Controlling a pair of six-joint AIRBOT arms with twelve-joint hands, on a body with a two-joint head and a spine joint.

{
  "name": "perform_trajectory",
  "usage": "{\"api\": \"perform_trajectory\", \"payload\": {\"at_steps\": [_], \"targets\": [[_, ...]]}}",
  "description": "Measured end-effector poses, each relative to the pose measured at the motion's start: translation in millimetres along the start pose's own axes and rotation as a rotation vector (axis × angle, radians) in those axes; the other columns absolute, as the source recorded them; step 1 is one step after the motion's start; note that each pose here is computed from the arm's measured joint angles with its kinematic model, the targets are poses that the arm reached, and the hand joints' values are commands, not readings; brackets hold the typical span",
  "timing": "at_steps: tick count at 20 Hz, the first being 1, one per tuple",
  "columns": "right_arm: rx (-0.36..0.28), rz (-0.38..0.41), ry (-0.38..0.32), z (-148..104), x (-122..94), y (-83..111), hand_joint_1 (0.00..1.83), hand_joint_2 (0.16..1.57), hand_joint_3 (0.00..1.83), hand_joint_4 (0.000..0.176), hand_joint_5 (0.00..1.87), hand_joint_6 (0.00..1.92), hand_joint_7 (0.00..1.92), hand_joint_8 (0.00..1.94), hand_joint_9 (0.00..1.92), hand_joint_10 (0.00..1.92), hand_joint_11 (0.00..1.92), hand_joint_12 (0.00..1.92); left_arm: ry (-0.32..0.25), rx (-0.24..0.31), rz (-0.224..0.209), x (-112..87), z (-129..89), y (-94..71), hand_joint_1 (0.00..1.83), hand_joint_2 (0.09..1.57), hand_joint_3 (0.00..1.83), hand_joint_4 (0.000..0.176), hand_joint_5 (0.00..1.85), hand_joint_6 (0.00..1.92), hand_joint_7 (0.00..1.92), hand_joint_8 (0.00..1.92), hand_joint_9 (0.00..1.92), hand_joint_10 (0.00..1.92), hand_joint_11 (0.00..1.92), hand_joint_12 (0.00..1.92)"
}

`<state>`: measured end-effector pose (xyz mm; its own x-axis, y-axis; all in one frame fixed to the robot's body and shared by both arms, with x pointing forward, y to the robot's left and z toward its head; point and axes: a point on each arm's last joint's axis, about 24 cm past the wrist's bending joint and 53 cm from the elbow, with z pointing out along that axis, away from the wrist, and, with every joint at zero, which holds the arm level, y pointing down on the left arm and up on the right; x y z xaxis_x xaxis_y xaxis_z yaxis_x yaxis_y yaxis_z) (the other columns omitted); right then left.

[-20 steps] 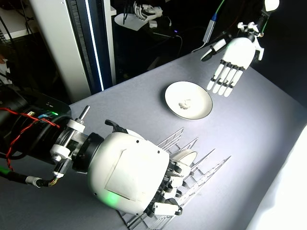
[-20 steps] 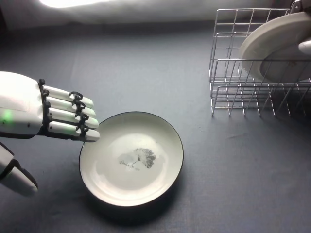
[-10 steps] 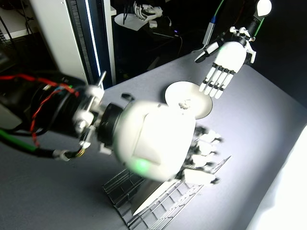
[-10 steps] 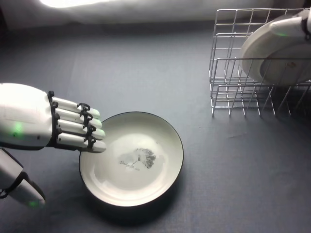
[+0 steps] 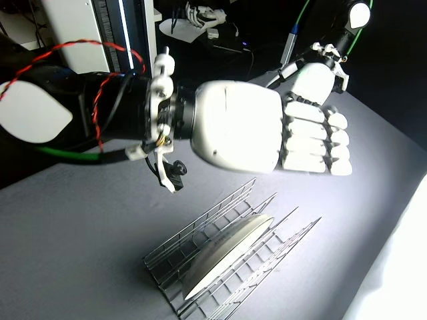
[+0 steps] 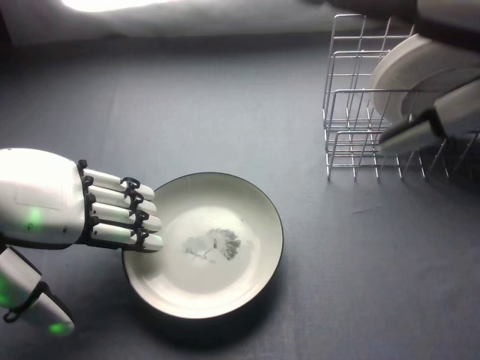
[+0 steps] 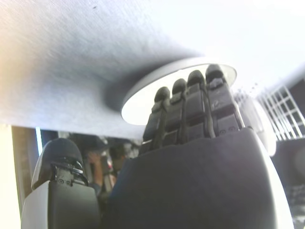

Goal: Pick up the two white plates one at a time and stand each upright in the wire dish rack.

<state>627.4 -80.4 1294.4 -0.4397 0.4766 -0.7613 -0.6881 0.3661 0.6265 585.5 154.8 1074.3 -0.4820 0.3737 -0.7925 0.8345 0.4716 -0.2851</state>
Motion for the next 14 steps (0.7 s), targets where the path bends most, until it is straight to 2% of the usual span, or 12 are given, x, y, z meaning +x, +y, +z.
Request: {"api": "perform_trajectory", "payload": {"at_steps": [4, 7, 12, 14], "targets": [[-0.054, -0.138, 0.102, 4, 30, 12.5, 1.06, 0.82, 0.0, 0.0, 0.0, 0.0, 0.0, 0.0, 0.0, 0.0, 0.0, 0.0, 0.021, -0.012, -0.017, 11.3, 2, 2.2, 0.0, 1.04, 0.0, 0.0, 0.0, 0.0, 0.0, 0.0, 0.0, 0.0, 0.0, 0.0], [-0.084, -0.19, 0.155, 4, 48, 20.4, 1.07, 0.83, 0.0, 0.0, 0.0, 0.0, 0.0, 0.0, 0.0, 0.0, 0.0, 0.0, 0.044, -0.02, -0.014, 19.7, 1, 4.3, 0.0, 1.05, 0.0, 0.0, 0.0, 0.0, 0.0, 0.0, 0.0, 0.0, 0.0, 0.0], [-0.137, -0.298, 0.292, -1, 97, 25.6, 1.16, 0.92, 0.03, 0.0, 0.0, 0.0, 0.0, 0.0, 0.0, 0.0, 0.0, 0.0, 0.068, -0.018, -0.026, 30.1, 2, 2.8, 0.0, 1.05, 0.0, 0.0, 0.0, 0.0, 0.0, 0.0, 0.0, 0.0, 0.0, 0.0], [-0.14, -0.301, 0.299, 1, 100, 26.1, 1.27, 0.91, 0.02, 0.0, 0.0, 0.0, 0.0, 0.0, 0.0, 0.0, 0.0, 0.0, 0.068, -0.017, -0.025, 30.1, 2, 2.4, 0.0, 1.06, 0.0, 0.0, 0.0, 0.0, 0.0, 0.0, 0.0, 0.0, 0.0, 0.0]]}}
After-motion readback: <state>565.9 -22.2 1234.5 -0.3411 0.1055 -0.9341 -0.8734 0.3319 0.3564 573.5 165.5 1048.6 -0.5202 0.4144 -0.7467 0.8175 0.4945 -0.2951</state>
